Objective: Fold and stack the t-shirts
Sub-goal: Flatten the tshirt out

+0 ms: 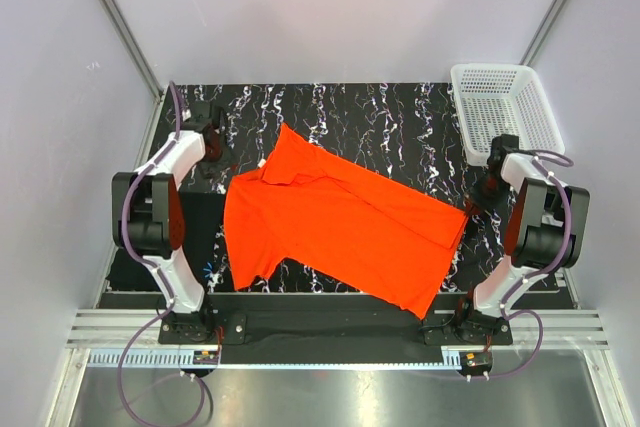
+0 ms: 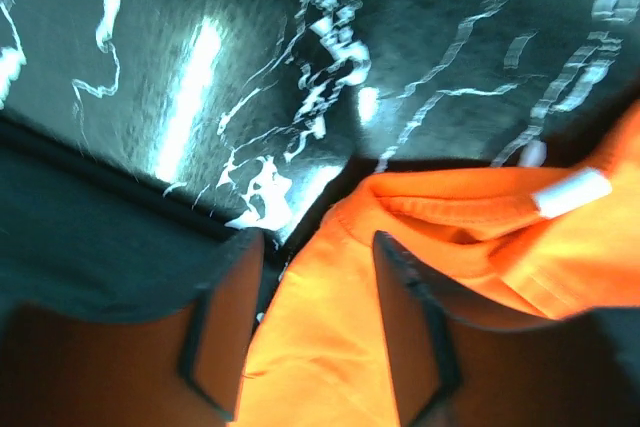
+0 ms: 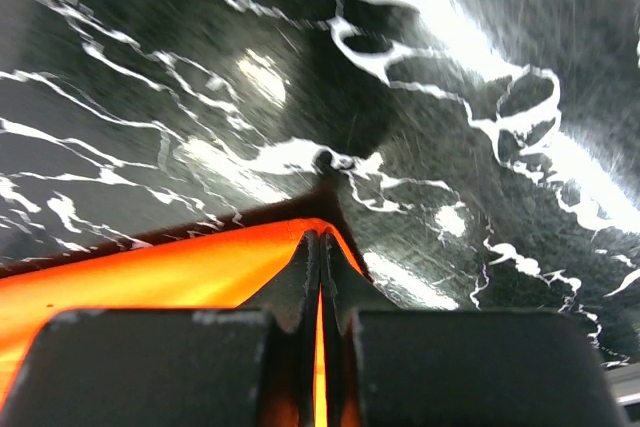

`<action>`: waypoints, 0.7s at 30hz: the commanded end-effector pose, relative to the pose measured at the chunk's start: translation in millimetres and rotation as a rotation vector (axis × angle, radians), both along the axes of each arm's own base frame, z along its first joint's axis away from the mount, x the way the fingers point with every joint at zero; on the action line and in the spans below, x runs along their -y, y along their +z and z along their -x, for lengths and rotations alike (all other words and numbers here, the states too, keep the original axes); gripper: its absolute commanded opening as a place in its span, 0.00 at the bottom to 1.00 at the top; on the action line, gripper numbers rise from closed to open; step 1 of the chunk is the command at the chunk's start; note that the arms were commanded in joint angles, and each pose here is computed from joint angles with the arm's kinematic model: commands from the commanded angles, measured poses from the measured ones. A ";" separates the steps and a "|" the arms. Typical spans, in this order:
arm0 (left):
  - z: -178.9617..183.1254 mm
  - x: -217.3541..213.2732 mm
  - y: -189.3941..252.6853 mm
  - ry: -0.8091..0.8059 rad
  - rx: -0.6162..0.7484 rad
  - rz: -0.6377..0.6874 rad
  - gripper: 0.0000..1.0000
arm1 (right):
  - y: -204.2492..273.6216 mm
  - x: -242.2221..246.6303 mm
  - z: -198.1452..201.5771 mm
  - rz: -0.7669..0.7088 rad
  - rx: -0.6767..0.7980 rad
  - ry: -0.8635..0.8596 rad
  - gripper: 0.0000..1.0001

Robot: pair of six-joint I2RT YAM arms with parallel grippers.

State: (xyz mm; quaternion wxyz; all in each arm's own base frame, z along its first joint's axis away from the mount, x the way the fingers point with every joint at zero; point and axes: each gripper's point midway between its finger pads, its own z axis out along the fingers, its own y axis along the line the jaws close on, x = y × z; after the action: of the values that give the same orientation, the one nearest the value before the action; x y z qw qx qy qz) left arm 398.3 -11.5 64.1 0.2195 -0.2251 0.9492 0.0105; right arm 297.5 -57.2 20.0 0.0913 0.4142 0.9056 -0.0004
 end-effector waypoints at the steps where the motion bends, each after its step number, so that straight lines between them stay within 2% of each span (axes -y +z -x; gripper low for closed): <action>1: -27.7 13.7 61.3 -0.099 0.184 -0.015 0.57 | 15.5 13.6 -21.2 0.059 0.047 0.034 0.00; 5: -21.6 57.9 55.9 -0.224 0.168 0.167 0.58 | 17.9 10.7 -26.7 0.037 0.053 0.060 0.00; 10: -3.6 98.8 46.2 -0.338 0.147 0.264 0.57 | 26.8 7.1 -29.0 0.022 0.079 0.097 0.07; 13: 15.9 110.8 42.8 -0.369 0.125 0.288 0.57 | 31.2 5.3 -26.8 0.018 0.088 0.116 0.15; 14: 21.7 113.3 42.5 -0.377 0.122 0.285 0.57 | 33.1 5.0 -25.9 0.019 0.091 0.123 0.22; 16: 34.0 120.7 48.7 -0.404 0.136 0.281 0.57 | 38.4 5.4 -23.8 0.026 0.098 0.139 0.29; 17: 46.4 124.5 43.0 -0.413 0.113 0.288 0.57 | 43.9 7.0 -23.3 0.039 0.106 0.140 0.35; 20: 69.1 129.6 44.6 -0.432 0.112 0.299 0.57 | 53.8 6.9 -18.1 0.048 0.110 0.155 0.44; 21: 76.2 134.7 44.5 -0.449 0.111 0.301 0.57 | 62.0 6.3 -16.0 0.053 0.126 0.160 0.51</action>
State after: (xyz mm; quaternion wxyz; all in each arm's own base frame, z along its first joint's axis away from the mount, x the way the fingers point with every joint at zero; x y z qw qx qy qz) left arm 330.9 -131.9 84.6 0.1993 -0.0616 0.9647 -0.1606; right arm 310.7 -60.7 46.7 0.1176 0.3563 0.9269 0.0092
